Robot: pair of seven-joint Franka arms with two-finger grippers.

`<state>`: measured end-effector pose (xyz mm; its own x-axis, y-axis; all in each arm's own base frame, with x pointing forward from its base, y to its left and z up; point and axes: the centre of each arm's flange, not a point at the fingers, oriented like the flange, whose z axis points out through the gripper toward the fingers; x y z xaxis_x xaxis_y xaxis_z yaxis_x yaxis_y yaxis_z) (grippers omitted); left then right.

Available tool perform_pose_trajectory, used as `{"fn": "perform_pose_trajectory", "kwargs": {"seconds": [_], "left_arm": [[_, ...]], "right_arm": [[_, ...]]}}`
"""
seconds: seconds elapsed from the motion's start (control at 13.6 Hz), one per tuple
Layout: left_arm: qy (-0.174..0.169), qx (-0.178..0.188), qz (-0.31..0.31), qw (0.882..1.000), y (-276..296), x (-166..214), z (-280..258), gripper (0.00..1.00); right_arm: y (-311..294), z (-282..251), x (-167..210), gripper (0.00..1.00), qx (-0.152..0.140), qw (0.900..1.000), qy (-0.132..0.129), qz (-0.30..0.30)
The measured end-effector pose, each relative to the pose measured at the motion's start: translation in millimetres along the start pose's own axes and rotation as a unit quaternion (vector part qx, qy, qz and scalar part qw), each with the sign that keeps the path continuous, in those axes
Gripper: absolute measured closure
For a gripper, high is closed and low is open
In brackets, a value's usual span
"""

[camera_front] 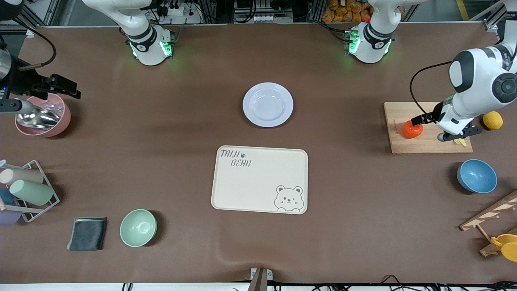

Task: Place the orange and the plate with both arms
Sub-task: 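Lower the left gripper onto the orange on the cutting board, then grasp the orange with the left gripper while the right gripper reaches forward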

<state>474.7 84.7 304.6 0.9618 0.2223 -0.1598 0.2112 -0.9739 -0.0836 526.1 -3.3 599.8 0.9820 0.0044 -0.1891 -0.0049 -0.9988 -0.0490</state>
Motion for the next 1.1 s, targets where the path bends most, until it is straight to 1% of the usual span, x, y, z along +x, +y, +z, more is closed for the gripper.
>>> {"fn": "perform_pose_trajectory", "kwargs": {"seconds": [0.29, 0.51, 0.66, 0.73, 0.96, 1.1], "left_arm": [[-0.001, -0.003, -0.012, 1.0, -13, -2, 29, 0.0], [-0.003, -0.003, -0.011, 1.0, -12, 2, 46, 0.0], [-0.001, -0.003, -0.01, 1.0, -10, 5, 60, 0.0], [-0.001, -0.003, -0.01, 1.0, -10, 7, 67, 0.0], [-0.005, -0.003, -0.016, 1.0, -15, 9, 84, 0.0], [-0.008, -0.003, -0.017, 1.0, -16, 9, 89, 0.0]], "right_arm": [[-17, 10, 1, 0.0, 0.003, 1.0, -0.011, -0.015], [-39, 18, 2, 0.0, 0.028, 0.999, -0.02, -0.033], [-46, 28, 4, 0.0, 0.038, 0.998, -0.032, -0.038], [-50, 32, 5, 0.0, 0.041, 0.998, -0.037, -0.04], [-54, 50, 7, 0.0, 0.066, 0.995, -0.056, -0.04], [-53, 59, 9, 0.0, 0.073, 0.994, -0.066, -0.037]]}}
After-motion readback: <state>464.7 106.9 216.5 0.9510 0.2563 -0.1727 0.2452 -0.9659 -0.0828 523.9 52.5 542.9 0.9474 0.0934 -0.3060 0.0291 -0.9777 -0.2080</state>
